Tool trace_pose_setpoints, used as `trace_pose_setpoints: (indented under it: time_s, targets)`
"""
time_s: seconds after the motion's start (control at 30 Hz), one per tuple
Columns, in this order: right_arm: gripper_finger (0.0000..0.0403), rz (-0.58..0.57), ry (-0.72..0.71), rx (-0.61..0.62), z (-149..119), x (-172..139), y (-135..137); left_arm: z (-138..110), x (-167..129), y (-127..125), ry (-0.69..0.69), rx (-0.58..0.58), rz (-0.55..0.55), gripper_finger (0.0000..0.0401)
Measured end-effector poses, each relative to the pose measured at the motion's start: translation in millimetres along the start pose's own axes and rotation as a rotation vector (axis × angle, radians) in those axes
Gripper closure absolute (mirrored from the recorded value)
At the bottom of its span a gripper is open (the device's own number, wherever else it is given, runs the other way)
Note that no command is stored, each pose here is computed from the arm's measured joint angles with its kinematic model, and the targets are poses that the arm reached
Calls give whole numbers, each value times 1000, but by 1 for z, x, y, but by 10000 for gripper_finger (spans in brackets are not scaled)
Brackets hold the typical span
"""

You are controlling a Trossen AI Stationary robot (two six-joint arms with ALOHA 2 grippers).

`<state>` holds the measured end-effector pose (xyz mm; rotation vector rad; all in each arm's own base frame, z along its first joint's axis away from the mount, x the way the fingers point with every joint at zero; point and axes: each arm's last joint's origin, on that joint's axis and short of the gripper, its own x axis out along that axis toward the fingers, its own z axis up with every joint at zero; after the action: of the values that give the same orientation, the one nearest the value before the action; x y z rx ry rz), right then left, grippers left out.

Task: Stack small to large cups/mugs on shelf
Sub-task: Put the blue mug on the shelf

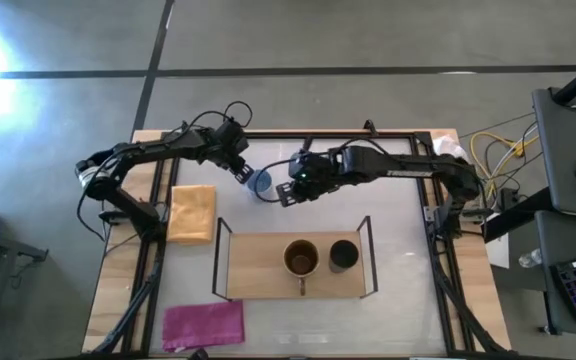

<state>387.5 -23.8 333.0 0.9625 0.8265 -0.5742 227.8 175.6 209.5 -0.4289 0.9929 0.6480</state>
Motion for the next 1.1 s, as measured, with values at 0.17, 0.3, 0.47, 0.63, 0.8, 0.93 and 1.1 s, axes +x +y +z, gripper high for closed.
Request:
trace_pose_setpoints:
  time_s: [0.17, 0.3, 0.47, 0.63, 0.8, 0.93, 1.1]
  targets:
    - [392, 67, 51, 4, -2, 22, 1, -1, 6, 1, 35, -12, -67, 365]
    - [392, 48, 73, 3, -4, 30, -1, -2, 6, 0, 41, -13, -117, 365]
    - [392, 36, 59, 2, -1, 30, -4, -12, 7, 1, 103, -16, -112, 365]
    - [392, 32, 42, -1, 5, 30, -7, -28, 12, 0, 187, -21, -117, 365]
    - [392, 21, 36, -6, 10, 31, -12, -43, 15, -6, 223, -29, -171, 365]
    - [392, 14, 32, -9, 12, 32, -14, -46, 12, -14, 198, -4, -192, 365]
    - [392, 4, 29, -16, 14, 34, -17, -42, 0, -26, 107, 12, -327, 365]
